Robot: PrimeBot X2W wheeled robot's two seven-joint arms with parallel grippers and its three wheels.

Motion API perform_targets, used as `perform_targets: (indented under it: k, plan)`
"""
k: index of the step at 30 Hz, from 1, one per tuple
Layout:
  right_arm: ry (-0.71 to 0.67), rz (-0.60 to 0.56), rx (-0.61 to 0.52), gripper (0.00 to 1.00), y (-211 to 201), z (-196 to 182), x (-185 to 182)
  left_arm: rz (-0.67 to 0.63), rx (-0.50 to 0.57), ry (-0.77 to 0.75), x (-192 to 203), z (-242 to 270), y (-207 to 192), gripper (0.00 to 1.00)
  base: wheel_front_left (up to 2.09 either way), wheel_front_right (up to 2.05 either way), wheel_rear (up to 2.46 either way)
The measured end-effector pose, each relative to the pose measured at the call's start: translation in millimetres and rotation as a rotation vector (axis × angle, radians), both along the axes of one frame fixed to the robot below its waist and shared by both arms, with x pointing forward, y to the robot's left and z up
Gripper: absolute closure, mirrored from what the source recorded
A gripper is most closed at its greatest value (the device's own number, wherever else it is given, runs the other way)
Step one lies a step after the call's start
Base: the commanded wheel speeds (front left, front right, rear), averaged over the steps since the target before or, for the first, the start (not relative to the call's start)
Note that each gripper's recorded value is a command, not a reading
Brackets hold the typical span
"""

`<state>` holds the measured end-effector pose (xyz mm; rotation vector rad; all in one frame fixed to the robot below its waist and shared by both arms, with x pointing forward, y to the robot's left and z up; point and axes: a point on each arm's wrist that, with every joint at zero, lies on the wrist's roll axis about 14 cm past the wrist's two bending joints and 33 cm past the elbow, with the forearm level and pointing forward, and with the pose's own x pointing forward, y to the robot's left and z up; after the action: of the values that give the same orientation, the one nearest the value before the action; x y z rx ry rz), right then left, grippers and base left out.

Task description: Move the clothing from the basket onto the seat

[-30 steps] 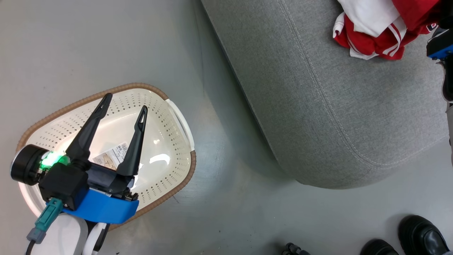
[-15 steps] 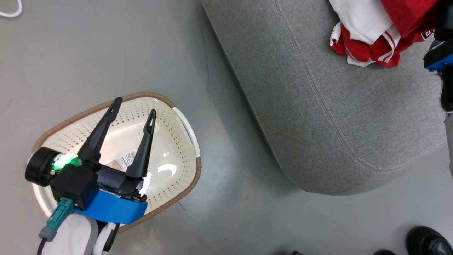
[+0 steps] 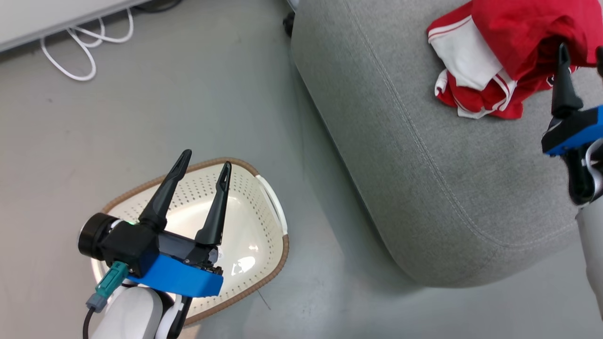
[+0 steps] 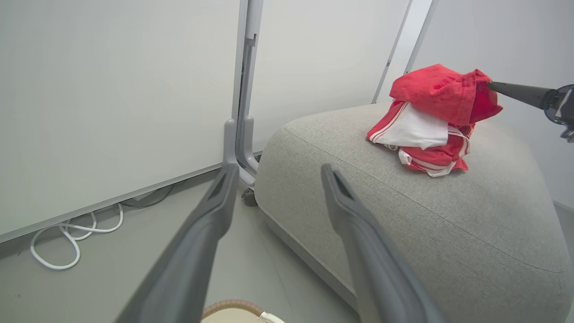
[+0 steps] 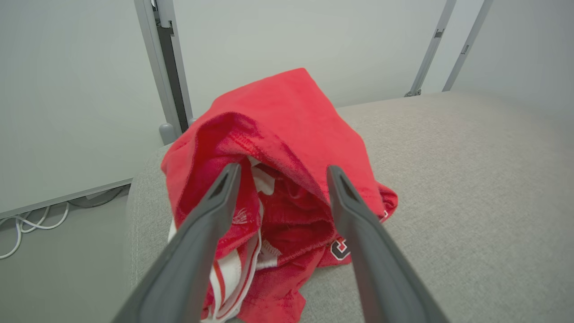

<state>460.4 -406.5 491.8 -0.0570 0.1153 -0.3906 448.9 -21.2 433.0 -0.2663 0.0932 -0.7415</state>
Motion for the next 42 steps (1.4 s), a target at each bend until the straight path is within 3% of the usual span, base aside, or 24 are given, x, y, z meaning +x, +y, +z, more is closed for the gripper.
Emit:
perform_targets:
  k: [10,14,22,31,42]
  plan:
    - [-0.043,0.048,0.073,0.00,33,-1,-27,0.117,-0.022,-0.005,-16,28,23,0.00,0.00,0.00,0.00]
    - [-0.038,0.112,0.053,0.00,54,-2,-35,0.175,-0.025,-0.005,-26,36,38,0.00,0.00,0.00,0.00]
    - [-0.075,0.218,0.049,0.00,99,1,-47,0.314,-0.022,-0.007,-43,46,78,0.00,0.00,0.00,0.00]
    - [-0.122,0.340,0.119,0.00,169,7,-60,0.492,-0.003,-0.001,-67,47,134,0.00,0.00,0.00,0.00]
    - [-0.154,0.413,0.184,0.00,211,20,-74,0.646,0.001,0.003,-93,46,185,0.00,0.00,0.00,0.00]
